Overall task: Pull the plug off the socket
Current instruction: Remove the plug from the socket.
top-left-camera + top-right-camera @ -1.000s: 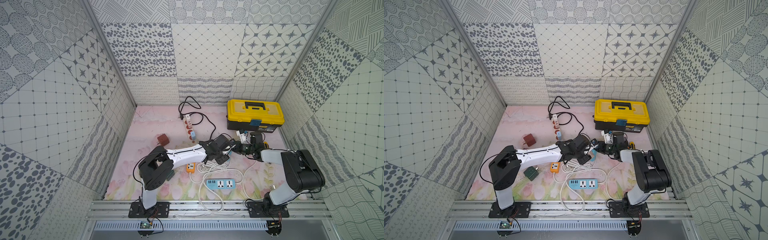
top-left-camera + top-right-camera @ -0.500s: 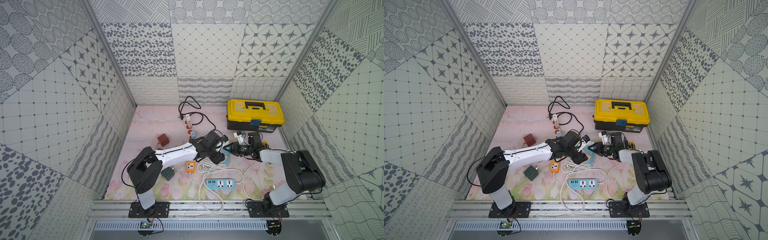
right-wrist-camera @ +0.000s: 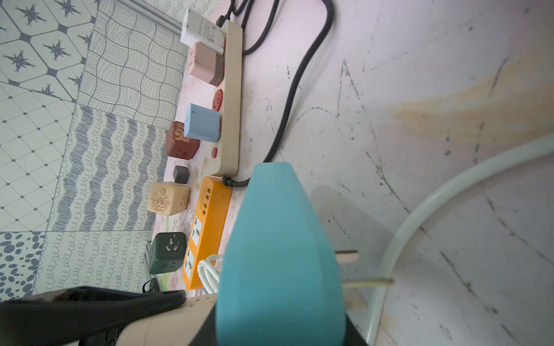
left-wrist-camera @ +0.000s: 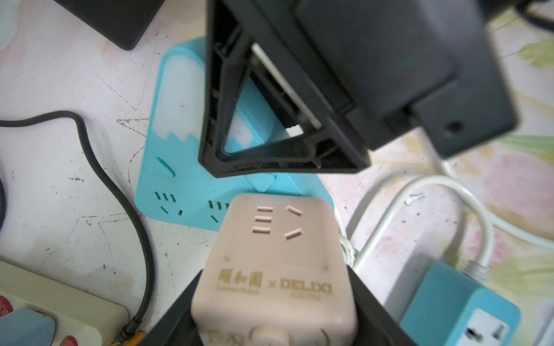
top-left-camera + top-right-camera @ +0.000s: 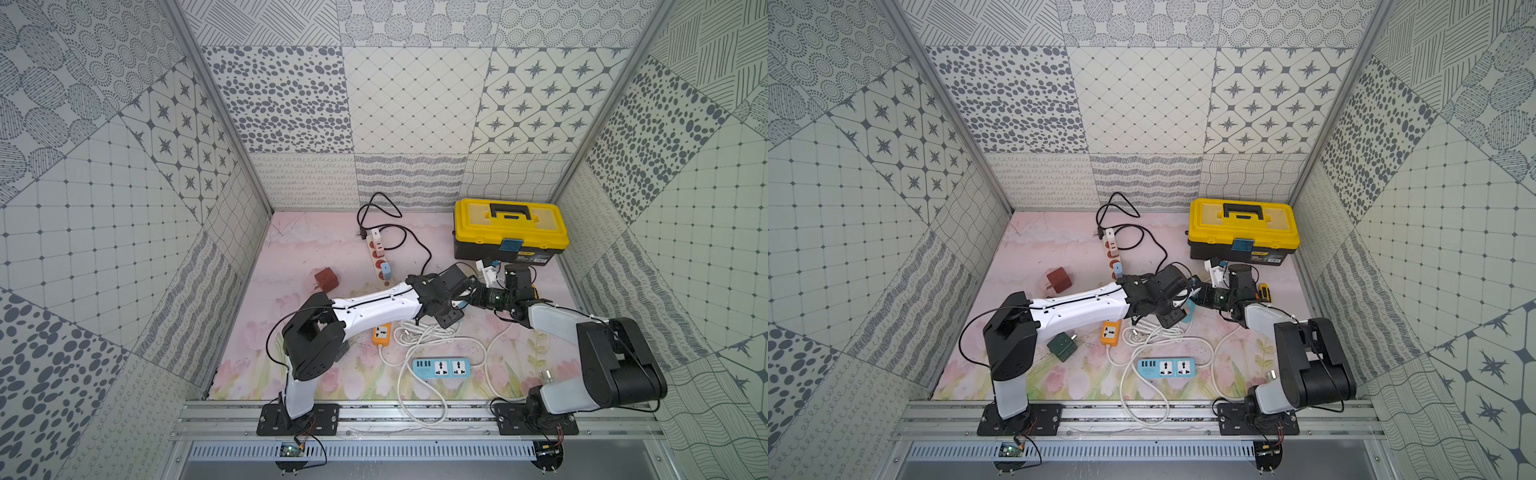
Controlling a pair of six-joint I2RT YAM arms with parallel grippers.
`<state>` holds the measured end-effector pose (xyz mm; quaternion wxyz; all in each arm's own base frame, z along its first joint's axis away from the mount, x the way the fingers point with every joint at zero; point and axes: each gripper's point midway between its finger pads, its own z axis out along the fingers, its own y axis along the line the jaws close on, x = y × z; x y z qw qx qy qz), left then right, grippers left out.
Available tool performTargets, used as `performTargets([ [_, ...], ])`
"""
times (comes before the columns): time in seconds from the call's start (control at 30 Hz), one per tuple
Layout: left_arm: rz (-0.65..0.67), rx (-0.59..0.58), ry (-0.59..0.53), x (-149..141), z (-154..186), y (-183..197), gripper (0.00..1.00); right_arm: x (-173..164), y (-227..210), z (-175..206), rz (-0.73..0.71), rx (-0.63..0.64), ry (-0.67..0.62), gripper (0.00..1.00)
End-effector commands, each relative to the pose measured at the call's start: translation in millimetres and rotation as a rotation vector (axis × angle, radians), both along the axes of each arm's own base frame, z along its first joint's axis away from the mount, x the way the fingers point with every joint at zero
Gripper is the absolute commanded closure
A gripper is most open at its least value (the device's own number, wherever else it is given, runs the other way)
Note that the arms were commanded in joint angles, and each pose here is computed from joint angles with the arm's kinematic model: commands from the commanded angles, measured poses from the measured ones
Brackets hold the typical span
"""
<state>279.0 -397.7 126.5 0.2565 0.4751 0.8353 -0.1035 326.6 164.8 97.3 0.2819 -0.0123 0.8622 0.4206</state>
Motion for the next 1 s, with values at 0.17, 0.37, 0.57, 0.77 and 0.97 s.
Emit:
performTargets([
  [0.17,-0.171,-0.251,0.139,-54.1,41.4,-11.3,0.83,3.5,-23.0,-20.2,-0.121,-0.127,0.022,0.79],
  [0.37,-0.183,0.102,-0.159,-29.5,14.7,9.3,0.82,4.3,-13.4,-5.4,-0.089,-0.055,-0.017,0.79],
  [0.57,0.002,-0.290,-0.017,-16.2,66.0,28.9,0.81,0.6,-9.3,-14.5,-0.065,0.027,0.036,0.76],
  [0.77,0.450,-0.506,0.085,21.7,58.2,129.3,0.81,-0.9,-9.4,-20.1,-0.059,0.019,0.057,0.63],
  [0.97,0.974,-0.443,0.120,49.6,4.0,248.2,0.83,-0.7,-10.5,-24.6,-0.065,0.011,0.067,0.60],
])
